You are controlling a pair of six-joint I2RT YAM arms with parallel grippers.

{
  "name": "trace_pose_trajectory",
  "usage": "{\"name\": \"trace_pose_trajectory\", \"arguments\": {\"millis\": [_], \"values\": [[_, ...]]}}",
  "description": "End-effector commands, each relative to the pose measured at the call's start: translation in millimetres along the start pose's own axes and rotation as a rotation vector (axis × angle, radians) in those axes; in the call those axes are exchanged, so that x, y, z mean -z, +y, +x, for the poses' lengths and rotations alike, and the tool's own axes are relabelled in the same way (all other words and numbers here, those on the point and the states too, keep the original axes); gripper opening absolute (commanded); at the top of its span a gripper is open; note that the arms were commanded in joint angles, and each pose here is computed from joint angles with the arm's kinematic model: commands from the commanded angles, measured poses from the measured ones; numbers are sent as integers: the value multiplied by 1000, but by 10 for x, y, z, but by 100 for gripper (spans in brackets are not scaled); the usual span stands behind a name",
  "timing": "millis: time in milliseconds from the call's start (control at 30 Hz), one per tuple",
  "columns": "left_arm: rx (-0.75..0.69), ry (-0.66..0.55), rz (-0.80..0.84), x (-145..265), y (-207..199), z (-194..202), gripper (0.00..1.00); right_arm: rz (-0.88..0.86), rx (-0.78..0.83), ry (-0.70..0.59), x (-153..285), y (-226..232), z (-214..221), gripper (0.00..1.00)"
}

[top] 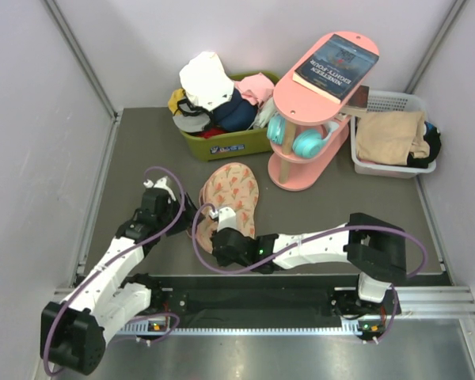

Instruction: Unzip the laundry bag and remove the bra

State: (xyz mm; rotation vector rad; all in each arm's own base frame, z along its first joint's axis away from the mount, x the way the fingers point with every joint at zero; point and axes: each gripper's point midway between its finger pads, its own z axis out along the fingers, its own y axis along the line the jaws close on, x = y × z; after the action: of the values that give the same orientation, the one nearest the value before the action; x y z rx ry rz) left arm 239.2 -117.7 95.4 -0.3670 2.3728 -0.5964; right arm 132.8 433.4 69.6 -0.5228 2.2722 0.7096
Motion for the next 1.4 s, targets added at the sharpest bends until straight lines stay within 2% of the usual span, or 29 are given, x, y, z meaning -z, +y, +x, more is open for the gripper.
{"name": "trace_pose_trajectory", "arguments": {"millis": [0, 333, 433, 467, 567, 600, 700, 800, 1100, 1367], "values": [[54, 51, -17, 50, 115, 240, 76, -32, -27, -99, 11, 155, -392, 0], [122, 141, 82, -65, 33, 524, 65, -38, -29, -101, 1, 183, -410, 0], [141, 170, 143, -116, -55, 584, 58, -39, -32, -104, 7, 183, -424, 0], [146, 171, 155, -127, -74, 584, 49, -39, -32, -106, 8, 187, -426, 0], [153, 164, 160, -155, -73, 587, 33, -38, -34, -108, 15, 184, -438, 0], [153, 154, 157, -157, -69, 566, 23, -37, -31, -104, 13, 182, -423, 0], [142, 134, 155, -156, -76, 520, 9, -35, -32, -101, 7, 166, -416, 0], [130, 127, 156, -161, -75, 499, 1, -34, -29, -93, 1, 152, -377, 0], [86, 96, 107, -249, -28, 359, 0, -28, -53, -68, 60, 41, -244, 0], [70, 71, 82, -293, -7, 224, 0, 25, -68, -22, 177, -233, 9, 0]]}}
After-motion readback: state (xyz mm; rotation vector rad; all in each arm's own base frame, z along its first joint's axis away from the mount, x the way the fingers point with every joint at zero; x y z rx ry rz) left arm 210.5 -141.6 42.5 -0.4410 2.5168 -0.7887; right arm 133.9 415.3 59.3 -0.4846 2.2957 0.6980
